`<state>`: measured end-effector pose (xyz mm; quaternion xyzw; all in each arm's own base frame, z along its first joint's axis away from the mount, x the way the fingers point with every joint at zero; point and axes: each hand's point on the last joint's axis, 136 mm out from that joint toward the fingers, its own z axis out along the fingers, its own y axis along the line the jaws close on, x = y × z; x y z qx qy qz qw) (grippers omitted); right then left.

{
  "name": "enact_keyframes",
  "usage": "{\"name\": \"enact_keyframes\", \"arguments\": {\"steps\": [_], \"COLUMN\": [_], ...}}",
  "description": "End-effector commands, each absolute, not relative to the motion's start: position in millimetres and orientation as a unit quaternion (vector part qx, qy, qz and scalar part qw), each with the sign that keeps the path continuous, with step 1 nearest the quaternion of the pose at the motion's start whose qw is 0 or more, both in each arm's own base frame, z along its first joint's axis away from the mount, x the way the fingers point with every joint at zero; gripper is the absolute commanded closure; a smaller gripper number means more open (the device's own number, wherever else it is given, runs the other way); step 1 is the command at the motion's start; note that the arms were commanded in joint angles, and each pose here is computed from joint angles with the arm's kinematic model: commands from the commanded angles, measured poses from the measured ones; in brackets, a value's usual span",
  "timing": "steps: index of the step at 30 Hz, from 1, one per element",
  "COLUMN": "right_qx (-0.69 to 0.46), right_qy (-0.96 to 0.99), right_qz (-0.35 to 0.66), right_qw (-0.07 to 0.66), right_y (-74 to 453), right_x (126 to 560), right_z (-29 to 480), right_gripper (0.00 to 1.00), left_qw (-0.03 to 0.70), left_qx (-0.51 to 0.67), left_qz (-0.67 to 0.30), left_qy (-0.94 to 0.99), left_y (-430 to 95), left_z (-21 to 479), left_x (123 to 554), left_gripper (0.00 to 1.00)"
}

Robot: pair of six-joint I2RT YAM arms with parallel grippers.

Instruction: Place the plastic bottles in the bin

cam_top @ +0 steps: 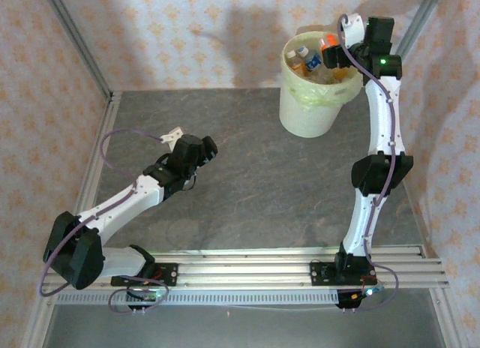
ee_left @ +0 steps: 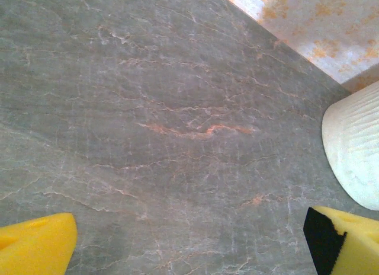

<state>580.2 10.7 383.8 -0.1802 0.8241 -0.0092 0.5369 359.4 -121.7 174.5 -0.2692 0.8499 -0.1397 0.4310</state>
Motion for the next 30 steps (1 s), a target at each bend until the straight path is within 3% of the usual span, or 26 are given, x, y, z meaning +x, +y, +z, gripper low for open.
{"name": "enact_keyframes", "arguments": {"steps": [1, 9, 10, 19, 25, 30], "right_qx": [-0.159, -0.105, -0.090, -0.001, 0.095, 0.201], "right_qy": [0.798, 0.792, 0.793, 0.748, 0.755, 0.781], "right_qz": [-0.037, -0.005, 0.003, 0.011, 0.006, -0.029], "right_qw": [0.581, 0.601, 0.603, 0.664, 0.649, 0.590], "right_y": [1, 1, 1, -12, -32, -60], "right_x": [569, 538, 533, 469, 415, 381], "right_z": [430, 458, 459, 451, 385, 288], "right_gripper": [0.11, 0.07, 0.01, 0.01, 0.01, 0.01], "left_qw": [0.436, 0.443, 0.448, 0.502, 0.526, 0.526], "left_qx": [-0.286, -0.286, -0.286, -0.272, -0.270, -0.226], "left_qz": [-0.117, -0.119, -0.119, -0.036, 0.115, 0.190], "left_qy": [0.845, 0.841, 0.839, 0.820, 0.798, 0.798], "left_y": [-107, -105, -104, -49, 21, 51], "left_z": [173, 175, 177, 206, 218, 197], "left_x": [354, 354, 353, 335, 313, 320], "left_gripper": [0.00, 0.00, 0.00, 0.00, 0.00, 0.00]}}
